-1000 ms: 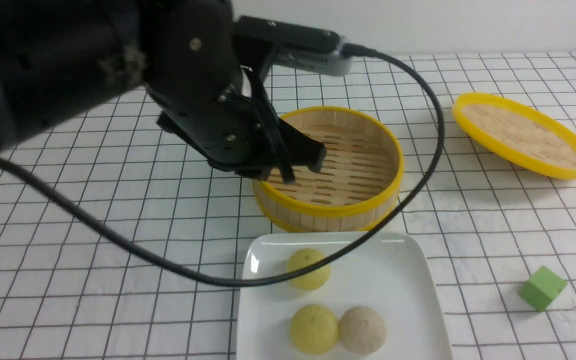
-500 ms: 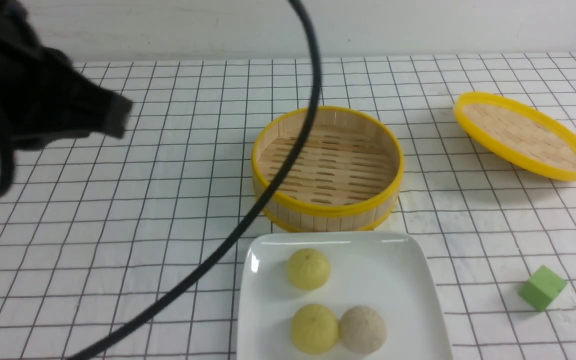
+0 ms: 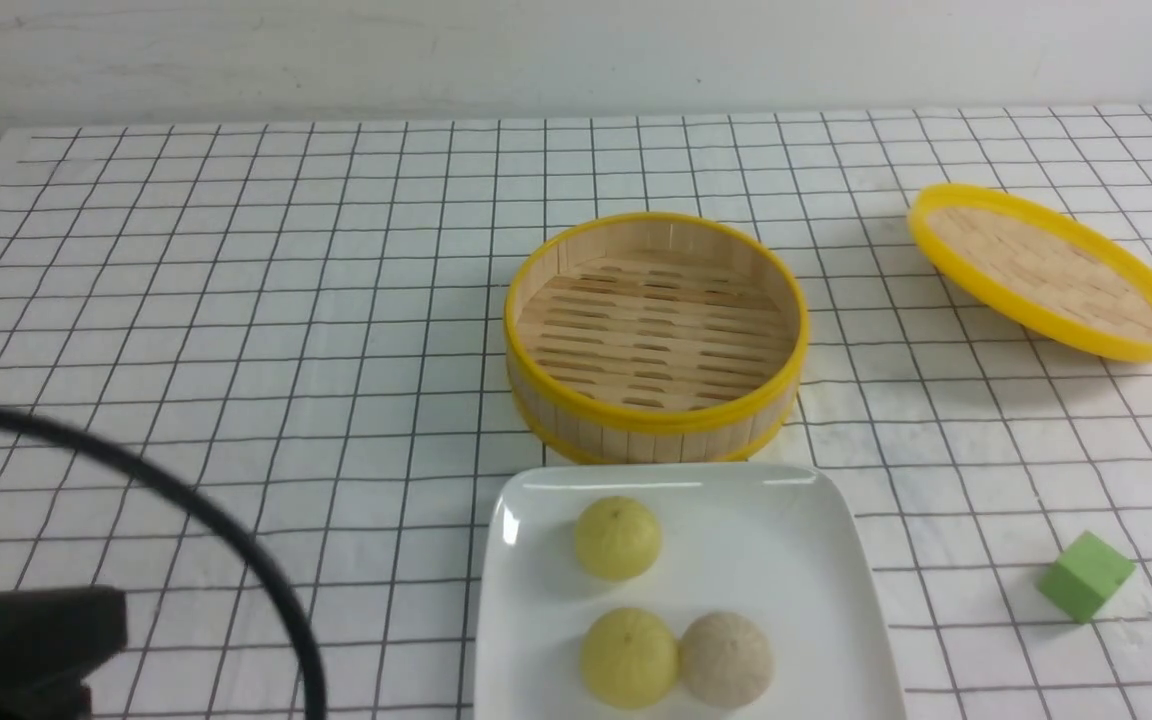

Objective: Put the steamed buns into the plate on the white-black tablecloth.

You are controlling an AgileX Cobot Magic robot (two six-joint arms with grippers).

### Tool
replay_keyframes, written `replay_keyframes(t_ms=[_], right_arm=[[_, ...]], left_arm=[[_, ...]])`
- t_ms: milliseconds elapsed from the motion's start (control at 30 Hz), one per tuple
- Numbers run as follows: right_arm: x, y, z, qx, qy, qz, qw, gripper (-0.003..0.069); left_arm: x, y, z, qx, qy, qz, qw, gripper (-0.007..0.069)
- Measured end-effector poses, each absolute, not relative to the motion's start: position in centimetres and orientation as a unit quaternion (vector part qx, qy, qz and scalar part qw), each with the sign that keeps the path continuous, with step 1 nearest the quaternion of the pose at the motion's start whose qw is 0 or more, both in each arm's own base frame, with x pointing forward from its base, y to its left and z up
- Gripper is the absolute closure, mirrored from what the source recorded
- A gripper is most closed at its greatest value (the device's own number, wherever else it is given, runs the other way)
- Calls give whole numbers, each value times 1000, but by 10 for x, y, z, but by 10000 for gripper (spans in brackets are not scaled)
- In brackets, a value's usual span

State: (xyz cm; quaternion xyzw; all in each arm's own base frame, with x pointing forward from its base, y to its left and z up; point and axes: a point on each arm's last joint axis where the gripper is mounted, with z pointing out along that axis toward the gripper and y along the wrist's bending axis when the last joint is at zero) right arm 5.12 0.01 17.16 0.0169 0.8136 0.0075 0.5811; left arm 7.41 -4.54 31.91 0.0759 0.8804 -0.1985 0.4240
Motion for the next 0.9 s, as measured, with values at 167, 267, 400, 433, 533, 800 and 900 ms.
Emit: replay_keyframes(t_ms=[167,267,400,433,533,800,900], right_arm=[[51,0,172,17,814,7,581,568],[51,0,172,17,814,7,581,566],[51,0,172,17,814,7,581,565],[51,0,172,17,814,7,581,564],[51,0,172,17,814,7,581,560],[51,0,172,17,814,7,581,550],[51,0,172,17,814,7,581,548]], left_arm=[[69,-46,287,31,857,-266,441,608],[70,-46,276,24,863,-263,432,607],[69,-42,265,18,880,-236,412,606],[69,-42,264,15,881,-235,410,606],[70,-41,265,10,878,-235,416,603],[71,-43,269,12,853,-260,453,593],[71,-38,260,19,833,-251,493,592]])
